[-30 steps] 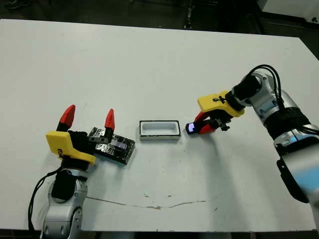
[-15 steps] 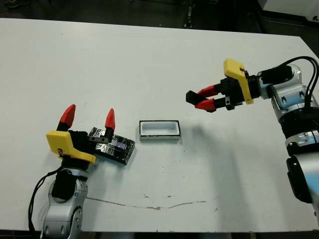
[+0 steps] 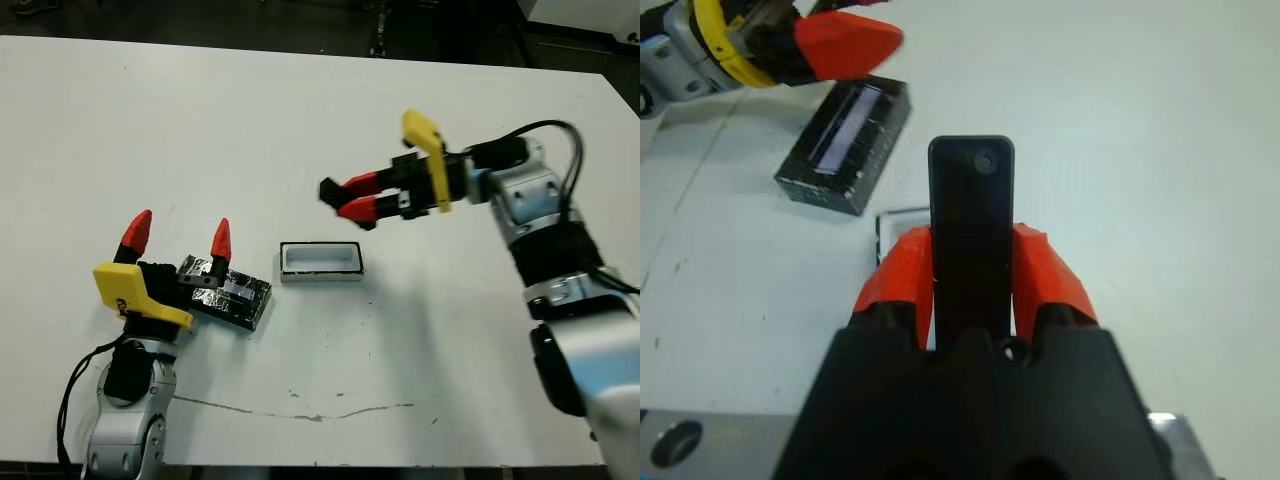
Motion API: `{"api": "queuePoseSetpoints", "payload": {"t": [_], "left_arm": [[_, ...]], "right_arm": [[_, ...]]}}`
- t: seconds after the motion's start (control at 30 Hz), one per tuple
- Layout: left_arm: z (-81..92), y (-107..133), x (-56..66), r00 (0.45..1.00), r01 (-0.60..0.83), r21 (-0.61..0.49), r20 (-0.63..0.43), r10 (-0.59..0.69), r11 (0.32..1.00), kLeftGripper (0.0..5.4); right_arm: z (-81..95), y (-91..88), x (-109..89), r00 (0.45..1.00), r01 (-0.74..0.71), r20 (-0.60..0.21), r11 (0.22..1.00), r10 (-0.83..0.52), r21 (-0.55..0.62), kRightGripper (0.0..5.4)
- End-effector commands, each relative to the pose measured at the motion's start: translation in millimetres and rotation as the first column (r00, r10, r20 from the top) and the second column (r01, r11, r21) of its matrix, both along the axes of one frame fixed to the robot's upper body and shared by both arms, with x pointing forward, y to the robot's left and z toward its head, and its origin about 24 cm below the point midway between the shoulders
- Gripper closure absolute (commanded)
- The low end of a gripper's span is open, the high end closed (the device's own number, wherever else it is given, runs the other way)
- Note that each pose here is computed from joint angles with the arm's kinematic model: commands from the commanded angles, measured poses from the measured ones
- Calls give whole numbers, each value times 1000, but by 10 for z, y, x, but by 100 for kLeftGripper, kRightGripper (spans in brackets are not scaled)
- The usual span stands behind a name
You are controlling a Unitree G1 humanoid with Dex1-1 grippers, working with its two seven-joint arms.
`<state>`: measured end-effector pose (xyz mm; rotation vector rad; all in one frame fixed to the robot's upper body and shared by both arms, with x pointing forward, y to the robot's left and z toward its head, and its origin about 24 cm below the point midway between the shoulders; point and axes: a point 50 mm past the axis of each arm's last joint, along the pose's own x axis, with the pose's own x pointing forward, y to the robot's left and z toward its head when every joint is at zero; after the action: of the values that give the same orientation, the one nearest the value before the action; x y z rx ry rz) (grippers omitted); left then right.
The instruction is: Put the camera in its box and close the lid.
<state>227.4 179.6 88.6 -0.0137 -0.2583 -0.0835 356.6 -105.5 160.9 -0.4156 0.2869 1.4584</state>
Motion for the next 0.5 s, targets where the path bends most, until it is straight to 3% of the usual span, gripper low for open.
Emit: {"api": "queuePoseSetpoints", "payload": {"t": [0.03,0.27,0.5], "left_arm": [[-30,15,-6,1000,-5,5,-13,5,1000,0],[-37,20,-7,1000,-4,4,-14,4,1000,0],[-43,6,-9,1000,-8,5,-18,8,1000,0]], "right_arm": [[1,50,-35,1000,-3,0,1000,3,-31,373],[-96,165,-87,997,-44,-70,999,43,-8,373],[-188,219,-113,994,-79,-84,997,76,-24,373]]}}
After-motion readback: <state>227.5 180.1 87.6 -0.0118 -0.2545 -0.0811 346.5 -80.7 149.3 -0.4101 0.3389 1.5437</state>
